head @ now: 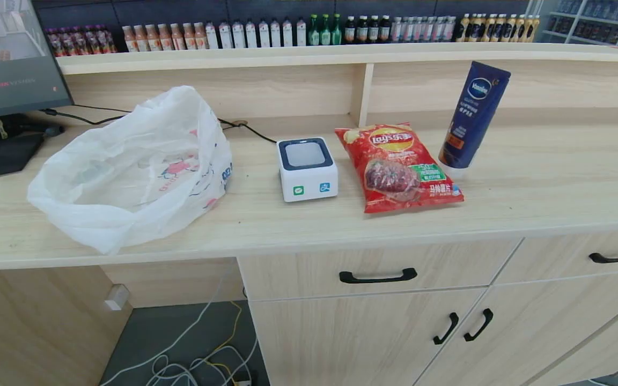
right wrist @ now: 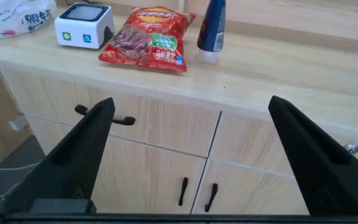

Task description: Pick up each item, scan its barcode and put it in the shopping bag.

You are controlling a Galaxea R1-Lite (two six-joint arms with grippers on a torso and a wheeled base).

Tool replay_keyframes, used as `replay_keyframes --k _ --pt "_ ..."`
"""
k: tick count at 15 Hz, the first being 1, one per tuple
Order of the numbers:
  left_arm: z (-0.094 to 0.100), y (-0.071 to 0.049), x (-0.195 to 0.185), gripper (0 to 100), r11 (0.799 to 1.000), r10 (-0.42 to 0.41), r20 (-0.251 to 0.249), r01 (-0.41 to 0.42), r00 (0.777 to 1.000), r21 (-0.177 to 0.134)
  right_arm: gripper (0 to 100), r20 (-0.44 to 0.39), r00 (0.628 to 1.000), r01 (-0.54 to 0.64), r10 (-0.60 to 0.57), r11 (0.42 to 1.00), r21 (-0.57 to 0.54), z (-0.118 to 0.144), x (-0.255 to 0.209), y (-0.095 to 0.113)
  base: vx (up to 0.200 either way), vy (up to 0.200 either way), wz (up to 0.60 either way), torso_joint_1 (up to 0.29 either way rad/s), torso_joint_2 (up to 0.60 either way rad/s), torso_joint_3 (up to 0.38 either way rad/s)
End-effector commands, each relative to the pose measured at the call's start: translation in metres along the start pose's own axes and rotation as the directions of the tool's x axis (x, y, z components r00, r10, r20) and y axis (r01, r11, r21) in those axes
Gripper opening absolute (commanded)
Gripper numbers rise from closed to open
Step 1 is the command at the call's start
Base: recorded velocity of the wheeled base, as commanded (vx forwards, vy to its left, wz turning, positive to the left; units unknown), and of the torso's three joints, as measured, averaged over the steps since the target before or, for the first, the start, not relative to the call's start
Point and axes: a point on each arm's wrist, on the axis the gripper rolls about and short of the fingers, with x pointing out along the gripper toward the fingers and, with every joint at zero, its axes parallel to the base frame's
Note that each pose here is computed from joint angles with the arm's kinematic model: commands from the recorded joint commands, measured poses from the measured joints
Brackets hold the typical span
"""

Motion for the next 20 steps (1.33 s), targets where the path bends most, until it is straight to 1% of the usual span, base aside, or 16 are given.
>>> replay_keyframes --k 1,2,3,4,5,7,9,10,12,14,16,17,18,19,20 --pt "0.000 0.000 0.000 100 1.000 0.001 0.001 -0.001 1.000 0.000 100 -0.104 0.994 -0.047 0.046 0.999 -0.008 0.006 0.059 -0.010 0.000 0.000 0.00 0.000 0.00 0.000" --pt "0.000 0.000 0.000 100 1.000 0.001 0.001 -0.001 1.000 0.000 100 -0.114 0.993 -0.043 0.042 0.999 -0.006 0.010 0.071 -0.014 0.000 0.000 0.00 0.000 0.00 0.000" --pt "0.000 0.000 0.000 100 1.000 0.001 0.001 -0.001 1.000 0.000 100 -0.100 0.994 -0.052 0.050 0.999 -0.014 0.019 0.082 -0.017 0.000 0.000 0.00 0.000 0.00 0.000" --pt "0.000 0.000 0.000 100 1.000 0.001 0.001 -0.001 1.000 0.000 100 -0.088 0.994 -0.071 0.067 0.996 -0.047 0.028 0.094 -0.020 0.000 0.000 0.00 0.000 0.00 0.000" --pt "0.000 0.000 0.000 100 1.000 0.001 0.001 -0.001 1.000 0.000 100 -0.103 0.992 -0.078 0.071 0.995 -0.069 0.030 0.108 -0.023 0.000 0.000 0.00 0.000 0.00 0.000" --pt "0.000 0.000 0.000 100 1.000 0.001 0.002 -0.001 1.000 0.000 100 -0.142 0.986 -0.095 0.087 0.994 -0.049 0.027 0.132 -0.026 0.000 0.000 0.00 0.000 0.00 0.000" --pt "0.000 0.000 0.000 100 1.000 0.001 0.002 -0.001 1.000 0.000 100 -0.165 0.979 -0.126 0.119 0.991 -0.038 0.022 0.143 -0.022 0.000 0.000 0.00 0.000 0.00 0.000" --pt "0.000 0.000 0.000 100 1.000 0.001 0.002 -0.001 1.000 0.000 100 -0.168 0.974 -0.156 0.149 0.987 -0.032 0.019 0.151 -0.018 0.000 0.000 0.00 0.000 0.00 0.000" --pt "0.000 0.000 0.000 100 1.000 0.001 0.004 -0.001 1.000 0.000 100 -0.163 0.968 -0.196 0.189 0.980 -0.029 0.022 0.166 -0.009 0.000 0.000 0.00 0.000 0.00 0.000" --pt "0.000 0.000 0.000 100 1.000 0.002 0.004 -0.002 1.000 0.000 100 -0.166 0.962 -0.223 0.217 0.975 -0.018 0.024 0.178 0.005 0.000 0.000 0.00 0.000 0.00 0.000" --pt "0.000 0.000 0.000 100 1.000 0.001 0.004 -0.001 1.000 0.000 100 -0.164 0.955 -0.239 0.245 0.969 0.059 0.029 0.188 0.023 0.000 0.000 0.00 0.000 0.00 0.000" --pt "0.000 0.000 0.000 100 1.000 0.002 0.004 -0.002 1.000 0.000 100 -0.150 0.957 -0.229 0.246 0.966 0.120 0.038 0.198 0.036 0.000 0.000 0.00 0.000 0.00 0.000" --pt "0.000 0.000 0.000 100 1.000 0.002 0.004 -0.002 1.000 0.000 100 -0.148 0.958 -0.225 0.244 0.965 0.134 0.040 0.200 0.039 0.000 0.000 0.00 0.000 0.00 0.000" --pt "0.000 0.000 0.000 100 1.000 0.002 0.004 -0.002 1.000 0.000 100 -0.144 0.965 -0.194 0.218 0.967 0.163 0.047 0.219 0.050 0.000 0.000 0.00 0.000 0.00 0.000" --pt "0.000 0.000 0.000 100 1.000 0.002 0.004 -0.002 1.000 0.000 100 -0.168 0.963 -0.182 0.211 0.968 0.170 0.049 0.229 0.052 0.000 0.000 0.00 0.000 0.00 0.000"
